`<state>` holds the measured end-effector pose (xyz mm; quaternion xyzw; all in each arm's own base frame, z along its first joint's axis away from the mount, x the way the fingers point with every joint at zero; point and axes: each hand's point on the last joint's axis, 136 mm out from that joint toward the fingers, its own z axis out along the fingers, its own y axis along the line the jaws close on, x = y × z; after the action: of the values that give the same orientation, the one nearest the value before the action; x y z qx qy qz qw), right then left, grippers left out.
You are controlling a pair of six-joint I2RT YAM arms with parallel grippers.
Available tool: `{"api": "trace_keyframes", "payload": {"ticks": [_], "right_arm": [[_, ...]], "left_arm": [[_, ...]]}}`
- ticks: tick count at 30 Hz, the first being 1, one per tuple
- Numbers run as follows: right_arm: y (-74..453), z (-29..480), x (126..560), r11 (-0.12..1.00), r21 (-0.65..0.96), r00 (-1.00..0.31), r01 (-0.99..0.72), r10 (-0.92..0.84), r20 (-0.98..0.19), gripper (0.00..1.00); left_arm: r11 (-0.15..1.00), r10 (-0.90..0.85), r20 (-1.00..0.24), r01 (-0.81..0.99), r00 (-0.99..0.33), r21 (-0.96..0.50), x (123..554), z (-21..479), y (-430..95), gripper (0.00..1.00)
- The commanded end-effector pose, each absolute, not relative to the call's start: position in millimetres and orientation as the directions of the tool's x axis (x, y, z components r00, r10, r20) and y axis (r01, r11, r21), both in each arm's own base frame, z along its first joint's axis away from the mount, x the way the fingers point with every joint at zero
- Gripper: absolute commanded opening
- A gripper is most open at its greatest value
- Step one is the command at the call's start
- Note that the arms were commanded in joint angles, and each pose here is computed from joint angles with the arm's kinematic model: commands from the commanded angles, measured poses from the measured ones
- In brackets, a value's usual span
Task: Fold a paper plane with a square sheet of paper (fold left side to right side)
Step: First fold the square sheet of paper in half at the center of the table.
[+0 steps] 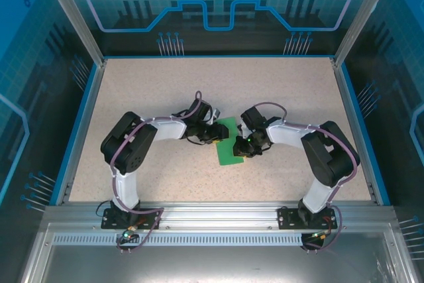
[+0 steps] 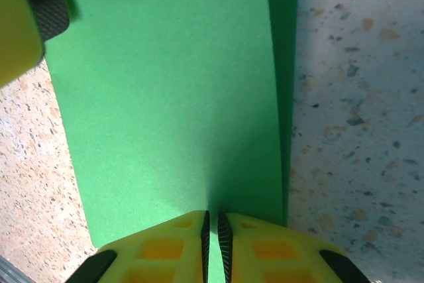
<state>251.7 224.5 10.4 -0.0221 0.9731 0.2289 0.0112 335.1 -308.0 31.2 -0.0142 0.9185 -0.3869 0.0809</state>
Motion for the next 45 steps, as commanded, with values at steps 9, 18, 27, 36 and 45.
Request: {"api": "trace_keyframes", "payload": {"ticks": [9, 18, 27, 36, 45], "right_arm": [[202, -14, 233, 0.947, 0.319, -0.998, -0.038, -0.052, 0.035, 0.16], [198, -17, 229, 0.953, 0.302, -0.997, -0.040, -0.058, 0.053, 0.16], [199, -14, 229, 0.951, 0.306, -0.997, -0.047, -0.064, 0.045, 0.16], [200, -11, 230, 0.948, 0.314, -0.997, -0.049, -0.063, 0.035, 0.16], [233, 5, 237, 0.863, 0.501, -0.998, -0.061, -0.052, -0.031, 0.19]], "left_arm": [[0.766, -0.076, -0.153, 0.041, -0.985, -0.642, 346, 4, -293, 0.40], [0.761, -0.134, -0.180, 0.015, -0.974, -0.648, 377, 6, -277, 0.40], [0.761, -0.176, -0.190, -0.012, -0.966, -0.648, 413, 9, -266, 0.40], [0.764, -0.203, -0.189, -0.035, -0.961, -0.644, 436, 6, -261, 0.40], [0.714, -0.224, -0.235, 0.005, -0.946, -0.700, 451, 49, -256, 0.44]]}}
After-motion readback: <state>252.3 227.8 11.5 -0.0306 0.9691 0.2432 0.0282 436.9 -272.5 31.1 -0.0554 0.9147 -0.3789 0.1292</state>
